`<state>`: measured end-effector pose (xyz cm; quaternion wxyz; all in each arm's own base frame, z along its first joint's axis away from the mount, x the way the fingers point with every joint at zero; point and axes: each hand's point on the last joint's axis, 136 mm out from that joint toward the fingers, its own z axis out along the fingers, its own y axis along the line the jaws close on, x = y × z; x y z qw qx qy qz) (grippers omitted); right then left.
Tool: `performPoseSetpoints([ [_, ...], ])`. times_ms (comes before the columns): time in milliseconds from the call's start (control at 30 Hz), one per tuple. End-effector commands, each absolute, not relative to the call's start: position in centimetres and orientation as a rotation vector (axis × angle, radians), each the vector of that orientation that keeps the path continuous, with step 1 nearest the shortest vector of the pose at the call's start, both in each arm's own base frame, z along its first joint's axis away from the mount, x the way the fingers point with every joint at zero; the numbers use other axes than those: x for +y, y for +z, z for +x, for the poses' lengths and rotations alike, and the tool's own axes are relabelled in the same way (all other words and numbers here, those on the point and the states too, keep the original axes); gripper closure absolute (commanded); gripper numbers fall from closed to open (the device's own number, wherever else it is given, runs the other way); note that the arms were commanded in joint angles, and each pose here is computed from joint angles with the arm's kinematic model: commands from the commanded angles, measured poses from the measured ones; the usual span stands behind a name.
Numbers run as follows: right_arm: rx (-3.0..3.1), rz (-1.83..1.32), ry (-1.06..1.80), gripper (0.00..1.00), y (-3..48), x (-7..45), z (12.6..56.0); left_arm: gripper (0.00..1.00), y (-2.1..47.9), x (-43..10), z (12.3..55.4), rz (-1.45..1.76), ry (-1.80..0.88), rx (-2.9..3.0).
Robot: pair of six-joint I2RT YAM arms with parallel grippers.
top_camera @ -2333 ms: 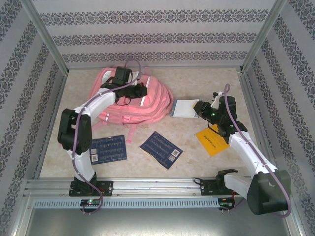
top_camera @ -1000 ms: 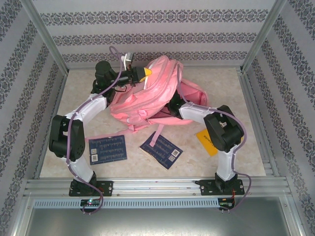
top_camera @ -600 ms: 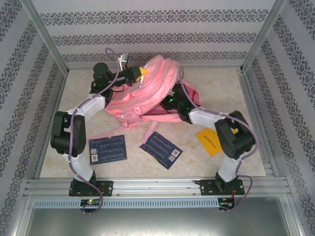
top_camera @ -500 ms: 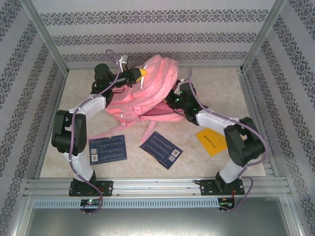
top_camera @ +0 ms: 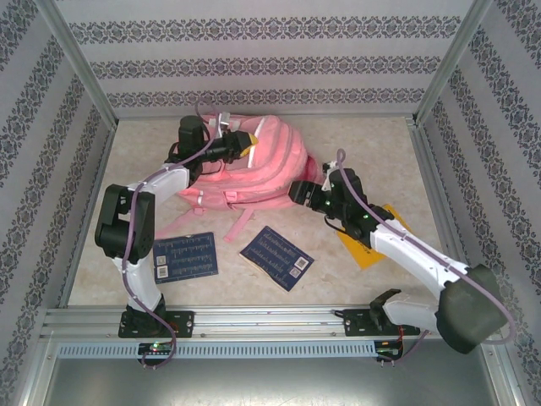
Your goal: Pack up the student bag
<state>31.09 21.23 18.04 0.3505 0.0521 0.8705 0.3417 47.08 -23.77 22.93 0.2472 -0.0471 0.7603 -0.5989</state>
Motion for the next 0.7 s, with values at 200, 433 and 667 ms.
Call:
performPoseSetpoints([
  [200,2.567,-0.526,0.605,0.61,10.9,25.7,23.8,0.43,20.6,-23.3,46.8,-0.160,-1.414,2.216],
  [433,2.683,-0.737,0.558,0.97,8.0,29.1,23.7,0.39,27.1,-20.2,43.7,-0.059,-0.976,2.165],
  [667,2.833,-0.766,0.457,1.00,3.9,30.1,24.6,0.39,30.7,-19.9,41.6,-0.087,-0.977,2.123],
])
